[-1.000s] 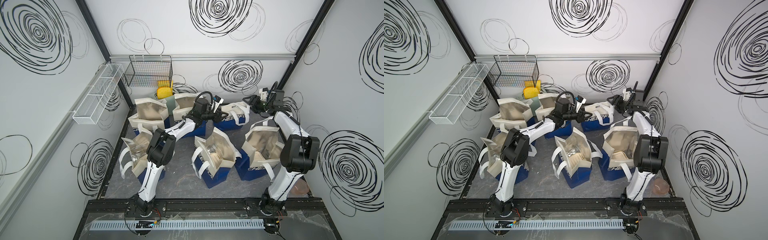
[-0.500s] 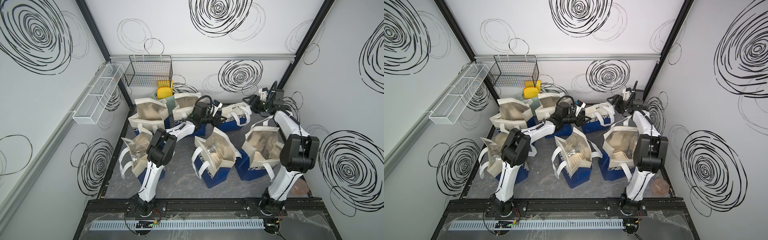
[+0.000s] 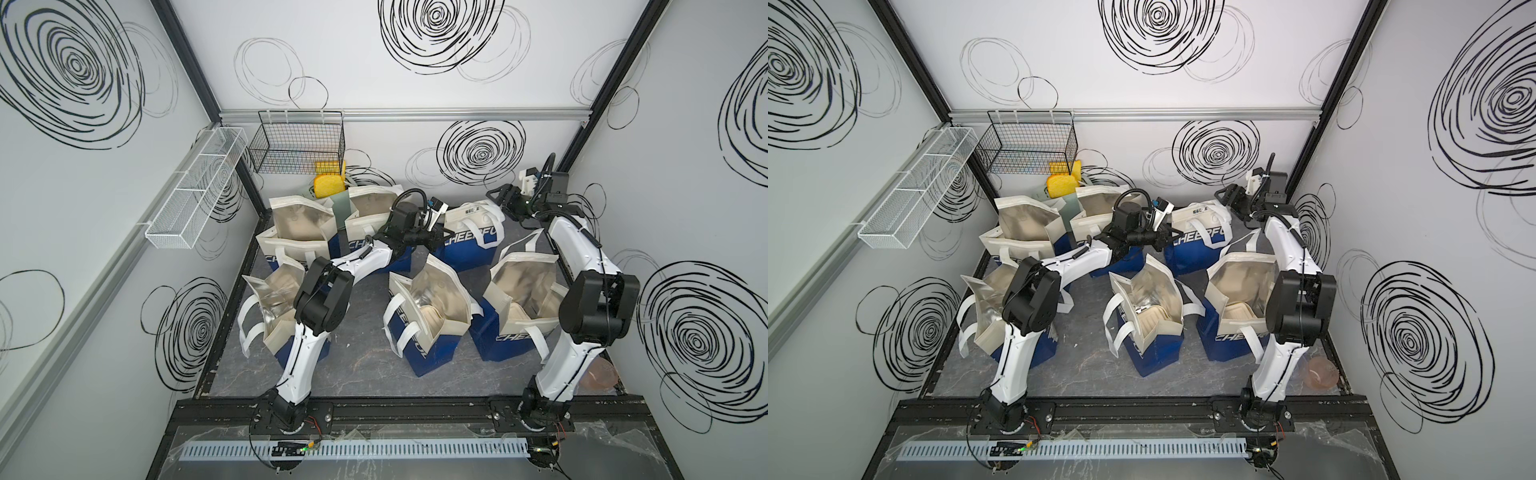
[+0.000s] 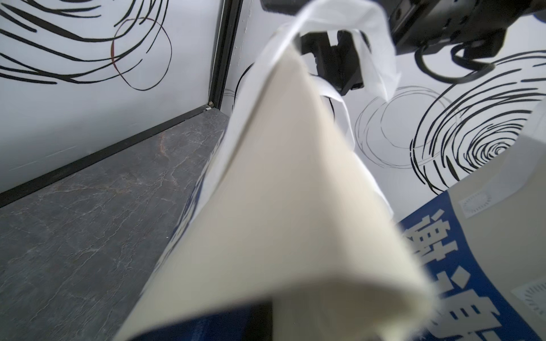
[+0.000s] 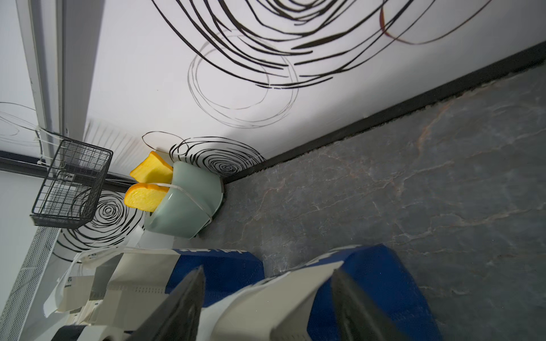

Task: Open the takeout bag
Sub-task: Pick up the takeout bag at the center of the board.

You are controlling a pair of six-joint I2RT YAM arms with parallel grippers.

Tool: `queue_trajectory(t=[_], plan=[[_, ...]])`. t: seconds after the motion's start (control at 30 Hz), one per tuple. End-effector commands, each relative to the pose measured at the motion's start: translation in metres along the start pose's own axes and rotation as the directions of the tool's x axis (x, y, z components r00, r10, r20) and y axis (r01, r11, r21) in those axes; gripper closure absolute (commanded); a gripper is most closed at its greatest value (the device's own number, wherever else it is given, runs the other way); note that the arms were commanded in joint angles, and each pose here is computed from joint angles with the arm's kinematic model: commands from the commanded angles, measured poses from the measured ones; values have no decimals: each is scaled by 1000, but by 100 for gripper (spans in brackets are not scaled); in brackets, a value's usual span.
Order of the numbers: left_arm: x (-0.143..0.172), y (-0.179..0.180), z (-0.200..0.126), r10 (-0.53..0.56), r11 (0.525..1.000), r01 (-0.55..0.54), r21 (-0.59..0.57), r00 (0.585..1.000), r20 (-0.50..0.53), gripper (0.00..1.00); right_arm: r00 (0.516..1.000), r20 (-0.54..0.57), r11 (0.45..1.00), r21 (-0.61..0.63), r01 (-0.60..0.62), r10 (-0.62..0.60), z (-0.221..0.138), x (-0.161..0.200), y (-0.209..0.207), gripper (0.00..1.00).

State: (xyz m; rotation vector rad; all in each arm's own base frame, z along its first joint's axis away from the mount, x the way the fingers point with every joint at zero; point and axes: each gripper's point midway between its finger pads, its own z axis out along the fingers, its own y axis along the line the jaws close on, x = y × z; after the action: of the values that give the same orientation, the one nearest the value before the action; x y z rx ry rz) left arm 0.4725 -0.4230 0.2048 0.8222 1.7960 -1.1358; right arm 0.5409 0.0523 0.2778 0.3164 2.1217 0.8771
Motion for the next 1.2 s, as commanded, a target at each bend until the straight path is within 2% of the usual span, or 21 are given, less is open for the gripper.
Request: queue_trajectory(t=[0.0, 0.17, 0.3, 0.4, 0.53, 0.57, 0.6, 0.8, 1.03, 1.17], plan=[[-59, -26, -20, 72, 997, -72, -5, 993, 98, 100, 979, 115, 982, 105, 158, -170, -29, -30, 24, 28], [-72, -27, -29, 64, 997, -60, -43, 992, 107, 100, 892, 232, 915, 215, 343, -389, -51, -56, 65, 27], [-80, -29, -35, 50, 997, -43, -62, 993, 109, 100, 773, 304, 830, 205, 518, -557, -64, -46, 115, 28], [-85, -29, -39, 43, 997, -35, -75, 994, 104, 100, 639, 308, 703, 181, 688, -705, -68, -14, 153, 29], [-93, -34, -45, 48, 996, -40, -84, 993, 105, 100, 379, 298, 445, 195, 874, -876, -73, 54, 191, 30], [-94, -35, -46, 47, 996, -38, -85, 994, 103, 100, 331, 306, 402, 208, 892, -893, -76, 68, 197, 30], [-95, -36, -47, 49, 996, -40, -85, 993, 104, 100, 307, 313, 381, 213, 900, -899, -78, 77, 198, 30], [-102, -47, -54, 64, 996, -56, -75, 992, 108, 100, 304, 301, 372, 202, 906, -904, -82, 104, 190, 35], [-102, -62, -59, 86, 995, -81, -58, 991, 100, 100, 304, 300, 380, 241, 893, -904, -79, 95, 190, 38], [-99, -68, -60, 91, 995, -87, -50, 992, 91, 100, 278, 292, 352, 245, 903, -915, -74, 96, 193, 40]])
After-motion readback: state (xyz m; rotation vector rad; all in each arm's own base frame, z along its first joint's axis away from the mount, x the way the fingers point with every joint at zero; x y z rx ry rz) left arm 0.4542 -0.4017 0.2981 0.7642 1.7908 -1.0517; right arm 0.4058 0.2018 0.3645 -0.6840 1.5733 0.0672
